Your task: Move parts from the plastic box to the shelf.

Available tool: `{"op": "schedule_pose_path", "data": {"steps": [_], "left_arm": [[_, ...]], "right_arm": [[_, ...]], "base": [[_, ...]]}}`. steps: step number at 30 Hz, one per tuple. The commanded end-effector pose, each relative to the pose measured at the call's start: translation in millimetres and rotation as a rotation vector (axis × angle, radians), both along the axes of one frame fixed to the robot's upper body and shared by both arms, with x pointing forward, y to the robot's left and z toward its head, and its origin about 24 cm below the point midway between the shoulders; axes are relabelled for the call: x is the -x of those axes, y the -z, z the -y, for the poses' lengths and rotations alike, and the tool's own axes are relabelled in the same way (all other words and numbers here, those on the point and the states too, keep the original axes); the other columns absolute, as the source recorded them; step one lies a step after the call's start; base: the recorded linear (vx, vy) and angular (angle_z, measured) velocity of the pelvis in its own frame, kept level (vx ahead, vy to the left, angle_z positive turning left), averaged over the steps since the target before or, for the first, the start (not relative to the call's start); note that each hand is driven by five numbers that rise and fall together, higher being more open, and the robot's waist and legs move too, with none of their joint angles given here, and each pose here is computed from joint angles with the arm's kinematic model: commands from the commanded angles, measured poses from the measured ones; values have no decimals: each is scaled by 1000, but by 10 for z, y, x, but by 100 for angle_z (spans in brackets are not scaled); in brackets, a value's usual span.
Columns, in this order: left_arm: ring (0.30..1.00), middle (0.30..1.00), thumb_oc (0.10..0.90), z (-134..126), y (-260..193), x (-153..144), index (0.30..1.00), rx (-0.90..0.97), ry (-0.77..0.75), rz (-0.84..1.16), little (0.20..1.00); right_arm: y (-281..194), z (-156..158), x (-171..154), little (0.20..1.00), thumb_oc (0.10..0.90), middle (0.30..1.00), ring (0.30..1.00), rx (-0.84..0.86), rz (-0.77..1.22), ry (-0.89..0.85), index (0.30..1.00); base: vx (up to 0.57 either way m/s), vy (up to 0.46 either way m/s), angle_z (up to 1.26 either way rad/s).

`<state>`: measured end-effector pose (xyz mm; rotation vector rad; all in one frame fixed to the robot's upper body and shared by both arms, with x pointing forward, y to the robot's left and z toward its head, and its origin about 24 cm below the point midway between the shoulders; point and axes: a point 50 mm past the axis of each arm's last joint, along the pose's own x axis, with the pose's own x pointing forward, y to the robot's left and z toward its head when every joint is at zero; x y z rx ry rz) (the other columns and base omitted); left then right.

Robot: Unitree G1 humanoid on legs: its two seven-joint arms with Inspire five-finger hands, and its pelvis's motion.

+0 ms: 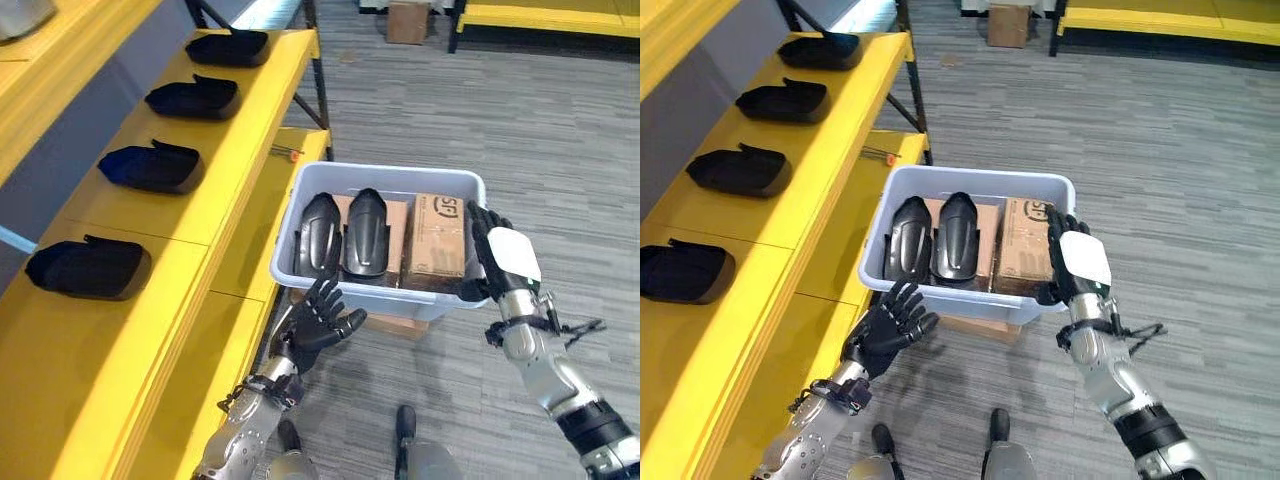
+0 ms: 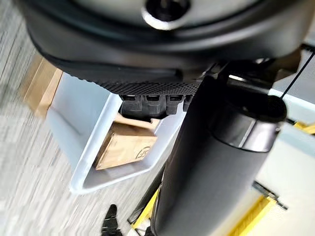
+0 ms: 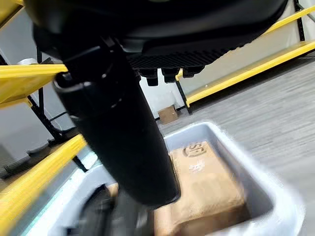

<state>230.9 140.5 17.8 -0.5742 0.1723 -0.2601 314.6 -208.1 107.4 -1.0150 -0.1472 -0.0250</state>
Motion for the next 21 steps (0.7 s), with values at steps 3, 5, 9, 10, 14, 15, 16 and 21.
{"op": "schedule_pose_path", "data": {"steps": [3,5,9,10,14,15,16,21], "left_arm": [[1000,1000,900,-4,-443,-94,1000,11,96,217,1000],[1000,1000,900,3,-446,-110,1000,14,84,217,1000],[1000,1000,900,-9,-504,-154,1000,26,39,237,1000],[1000,1000,900,-4,-514,-158,1000,28,36,239,1000],[1000,1000,900,10,-565,-162,1000,24,55,283,1000],[1000,1000,900,3,-614,-166,1000,21,35,306,1000],[1000,1000,900,0,-621,-167,1000,20,31,308,1000],[1000,1000,900,-35,-731,-212,1000,-3,3,346,1000]], "right_arm": [[-624,-397,-101,1000,900,1000,1000,-205,162,-226,1000],[-719,-454,-102,1000,900,1000,1000,-213,176,-256,1000],[-937,-589,-91,1000,900,1000,1000,-166,219,-319,1000],[-968,-617,-86,1000,900,1000,1000,-164,216,-336,1000],[-1077,-792,-16,1000,900,1000,1000,-163,198,-432,1000],[-1097,-854,18,1000,900,1000,1000,-165,187,-467,1000],[-1099,-862,21,1000,900,1000,1000,-165,187,-470,1000],[-1170,-979,36,1000,900,1000,1000,-111,264,-466,1000]], "base": [[-54,80,7],[-43,74,14],[-78,73,0],[-68,50,-4],[-83,32,-6],[-81,13,-2],[-80,8,-3],[-75,-24,1]]}}
